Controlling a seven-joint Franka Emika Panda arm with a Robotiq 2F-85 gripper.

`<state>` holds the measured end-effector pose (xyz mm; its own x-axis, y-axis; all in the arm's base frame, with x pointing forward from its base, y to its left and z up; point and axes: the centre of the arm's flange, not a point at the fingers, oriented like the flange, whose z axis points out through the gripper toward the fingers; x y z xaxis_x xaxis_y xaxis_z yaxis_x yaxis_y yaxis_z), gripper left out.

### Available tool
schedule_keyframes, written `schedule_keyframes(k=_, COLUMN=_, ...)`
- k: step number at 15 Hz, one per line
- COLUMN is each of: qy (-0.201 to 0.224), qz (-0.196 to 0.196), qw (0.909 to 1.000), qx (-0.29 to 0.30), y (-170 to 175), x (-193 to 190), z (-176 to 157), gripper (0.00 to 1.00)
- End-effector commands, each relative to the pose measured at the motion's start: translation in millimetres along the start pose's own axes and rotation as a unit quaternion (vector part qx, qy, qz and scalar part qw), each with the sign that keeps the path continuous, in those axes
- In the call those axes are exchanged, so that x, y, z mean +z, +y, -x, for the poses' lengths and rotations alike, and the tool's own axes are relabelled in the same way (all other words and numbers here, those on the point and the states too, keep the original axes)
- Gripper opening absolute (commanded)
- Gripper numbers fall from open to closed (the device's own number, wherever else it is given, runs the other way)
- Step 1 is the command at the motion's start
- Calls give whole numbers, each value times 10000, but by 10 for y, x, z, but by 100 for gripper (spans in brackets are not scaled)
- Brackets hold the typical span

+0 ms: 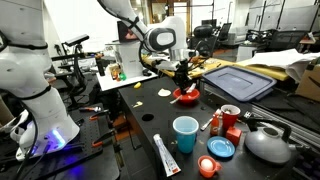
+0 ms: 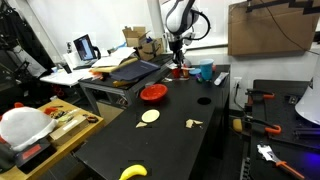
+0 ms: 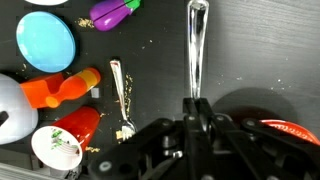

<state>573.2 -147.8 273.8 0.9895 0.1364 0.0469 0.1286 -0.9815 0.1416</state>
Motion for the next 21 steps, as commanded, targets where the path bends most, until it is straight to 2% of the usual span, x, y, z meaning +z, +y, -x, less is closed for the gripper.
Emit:
schedule_keyframes(k=1, qy=-136, qz=-149, qw=9998, qx=-57, y=168, x=200, z=-222, gripper=2)
schedule_keyframes(k=11, qy=-299, qz=-703, qw=9970, qx=-156, y=453, x=752, z=-435, gripper=2)
schedule_keyframes(k=21, qy=-550, qz=-791, qw=9945, qx=-416, y=653, x=1276, z=-695, gripper=2)
